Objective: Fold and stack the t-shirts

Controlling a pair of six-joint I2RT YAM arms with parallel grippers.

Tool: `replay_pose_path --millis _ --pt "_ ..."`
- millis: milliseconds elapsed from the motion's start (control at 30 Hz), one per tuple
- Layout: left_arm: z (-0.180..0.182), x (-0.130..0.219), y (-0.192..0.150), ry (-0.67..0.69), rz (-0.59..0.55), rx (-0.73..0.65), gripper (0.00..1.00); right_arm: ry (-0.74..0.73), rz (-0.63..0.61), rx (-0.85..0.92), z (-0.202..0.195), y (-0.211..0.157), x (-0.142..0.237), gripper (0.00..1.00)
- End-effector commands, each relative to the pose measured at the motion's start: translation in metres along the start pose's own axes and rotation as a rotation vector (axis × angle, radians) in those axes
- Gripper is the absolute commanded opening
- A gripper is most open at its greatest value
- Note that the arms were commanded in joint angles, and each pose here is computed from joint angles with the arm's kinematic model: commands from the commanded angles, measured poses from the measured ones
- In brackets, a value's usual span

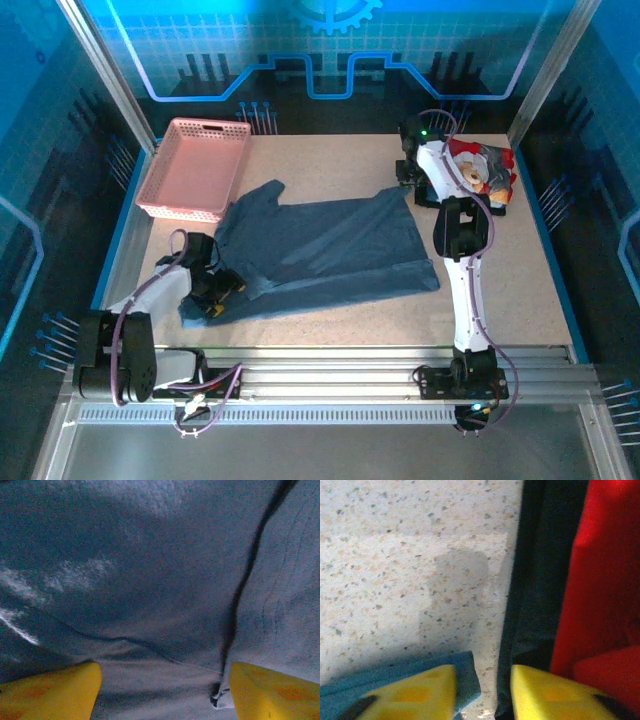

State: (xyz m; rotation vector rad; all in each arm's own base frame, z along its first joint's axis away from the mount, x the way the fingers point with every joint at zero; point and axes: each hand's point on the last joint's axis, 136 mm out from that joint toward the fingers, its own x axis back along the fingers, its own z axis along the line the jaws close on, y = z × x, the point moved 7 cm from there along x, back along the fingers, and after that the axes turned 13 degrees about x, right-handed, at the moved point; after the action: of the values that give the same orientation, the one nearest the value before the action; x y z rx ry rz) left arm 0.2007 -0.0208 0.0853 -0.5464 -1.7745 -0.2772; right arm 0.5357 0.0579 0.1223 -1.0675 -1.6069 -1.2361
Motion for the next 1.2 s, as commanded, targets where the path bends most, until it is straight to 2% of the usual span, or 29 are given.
replay_pose_path --millis 0,100,200,300,433,600,767,900,1167 --pt "0.022 -0.001 -0.004 0.091 -0.005 0.014 0.72 0.068 -0.038 -0.034 -0.002 0.003 0.024 0.47" --pt "0.012 0.009 -0.003 0.027 -0.018 0.012 0.72 0.079 -0.049 -0.071 -0.007 -0.012 0.057 0.56" --pt "0.005 0.016 -0.002 -0.02 -0.035 0.018 0.73 0.178 -0.05 -0.118 -0.002 -0.041 0.096 0.55" --pt "0.002 0.016 -0.002 -0.037 -0.034 0.031 0.73 0.268 0.012 -0.173 0.012 -0.088 0.108 0.53" --pt "-0.005 0.018 -0.001 -0.078 -0.039 0.037 0.73 0.337 0.118 -0.244 0.034 -0.152 0.092 0.48" --pt "-0.016 0.029 0.005 -0.103 -0.078 0.017 0.74 0.252 0.253 -0.322 0.036 -0.202 0.051 0.36" --pt "-0.018 0.036 0.007 -0.095 -0.099 0.022 0.74 0.118 0.359 -0.325 0.022 -0.23 0.033 0.34" --pt "-0.009 0.04 0.007 -0.053 -0.131 0.037 0.75 0.007 0.409 -0.305 0.008 -0.251 0.034 0.36" --pt "-0.008 0.044 0.003 -0.069 -0.128 0.052 0.75 0.014 0.453 -0.364 -0.008 -0.278 0.045 0.36"
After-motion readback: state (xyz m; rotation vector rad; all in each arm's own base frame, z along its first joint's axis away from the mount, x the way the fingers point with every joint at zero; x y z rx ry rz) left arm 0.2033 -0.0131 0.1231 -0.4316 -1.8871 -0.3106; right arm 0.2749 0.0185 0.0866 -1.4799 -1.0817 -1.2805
